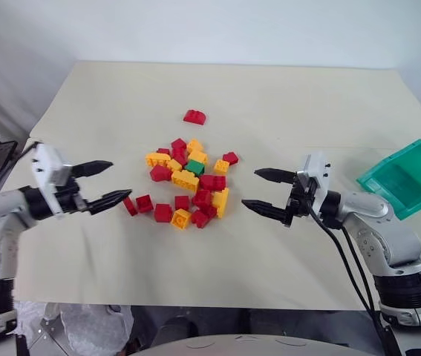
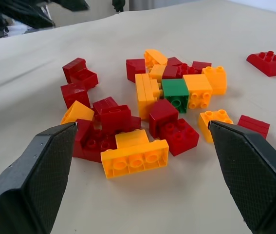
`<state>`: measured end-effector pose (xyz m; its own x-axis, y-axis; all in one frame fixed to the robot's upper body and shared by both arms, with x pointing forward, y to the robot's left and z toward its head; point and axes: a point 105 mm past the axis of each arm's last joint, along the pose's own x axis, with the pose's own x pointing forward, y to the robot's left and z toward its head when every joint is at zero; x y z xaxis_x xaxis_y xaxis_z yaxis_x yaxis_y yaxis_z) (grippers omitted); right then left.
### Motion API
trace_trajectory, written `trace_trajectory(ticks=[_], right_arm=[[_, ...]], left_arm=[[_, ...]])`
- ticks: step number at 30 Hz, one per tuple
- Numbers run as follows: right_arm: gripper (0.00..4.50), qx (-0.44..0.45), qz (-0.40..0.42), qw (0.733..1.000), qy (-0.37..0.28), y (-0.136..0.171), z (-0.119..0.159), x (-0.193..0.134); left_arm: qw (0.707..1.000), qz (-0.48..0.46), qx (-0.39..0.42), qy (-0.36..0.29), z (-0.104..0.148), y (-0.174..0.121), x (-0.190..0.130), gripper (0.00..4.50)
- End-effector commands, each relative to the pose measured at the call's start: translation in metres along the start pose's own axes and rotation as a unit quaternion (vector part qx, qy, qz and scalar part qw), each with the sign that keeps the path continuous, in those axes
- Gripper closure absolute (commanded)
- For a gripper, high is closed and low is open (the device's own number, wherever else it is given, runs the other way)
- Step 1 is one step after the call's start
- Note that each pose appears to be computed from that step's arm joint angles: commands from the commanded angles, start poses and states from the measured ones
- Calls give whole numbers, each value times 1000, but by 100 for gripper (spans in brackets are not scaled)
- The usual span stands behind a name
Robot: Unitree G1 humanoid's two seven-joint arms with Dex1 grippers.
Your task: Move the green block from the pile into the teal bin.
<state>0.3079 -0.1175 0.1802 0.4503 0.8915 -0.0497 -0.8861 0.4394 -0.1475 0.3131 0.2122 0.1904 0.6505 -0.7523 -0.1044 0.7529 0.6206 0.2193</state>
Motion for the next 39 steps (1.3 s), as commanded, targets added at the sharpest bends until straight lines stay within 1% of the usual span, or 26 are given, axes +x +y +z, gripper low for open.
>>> trace_trajectory(ticks=[1,3,5,6,8,11,13,17,22,26,29,39], right_arm=[[0,-17,-10,1000,-21,4,11,-3],[0,-13,-15,1000,-21,6,9,-3],[0,-11,-21,999,-24,8,8,-3],[0,-11,-25,999,-26,8,8,-3],[0,-10,-30,999,-28,9,9,-4],[0,-8,-38,999,-28,10,8,-5],[0,-8,-42,999,-28,10,7,-6],[0,-6,-61,998,-29,12,6,-11],[0,-4,-69,997,-28,13,5,-12],[0,-4,-71,997,-29,13,5,-11],[0,-5,-73,997,-29,12,6,-12],[0,-4,-73,997,-28,12,5,-12]], left_arm=[[999,36,17,-1,9,-3,39,1],[998,63,-1,-13,14,-2,69,1],[998,67,-3,15,12,-5,97,1],[997,64,2,33,10,-7,105,1],[997,65,1,50,8,-7,117,1],[995,73,-23,68,5,-9,141,1],[993,79,-29,79,3,-9,149,1],[986,92,-65,122,-3,-14,171,1],[979,112,-68,157,-9,-10,175,1],[973,94,-75,199,-14,-14,174,1],[966,103,-70,225,-16,-10,167,1],[949,125,-86,275,-26,-2,137,1]])
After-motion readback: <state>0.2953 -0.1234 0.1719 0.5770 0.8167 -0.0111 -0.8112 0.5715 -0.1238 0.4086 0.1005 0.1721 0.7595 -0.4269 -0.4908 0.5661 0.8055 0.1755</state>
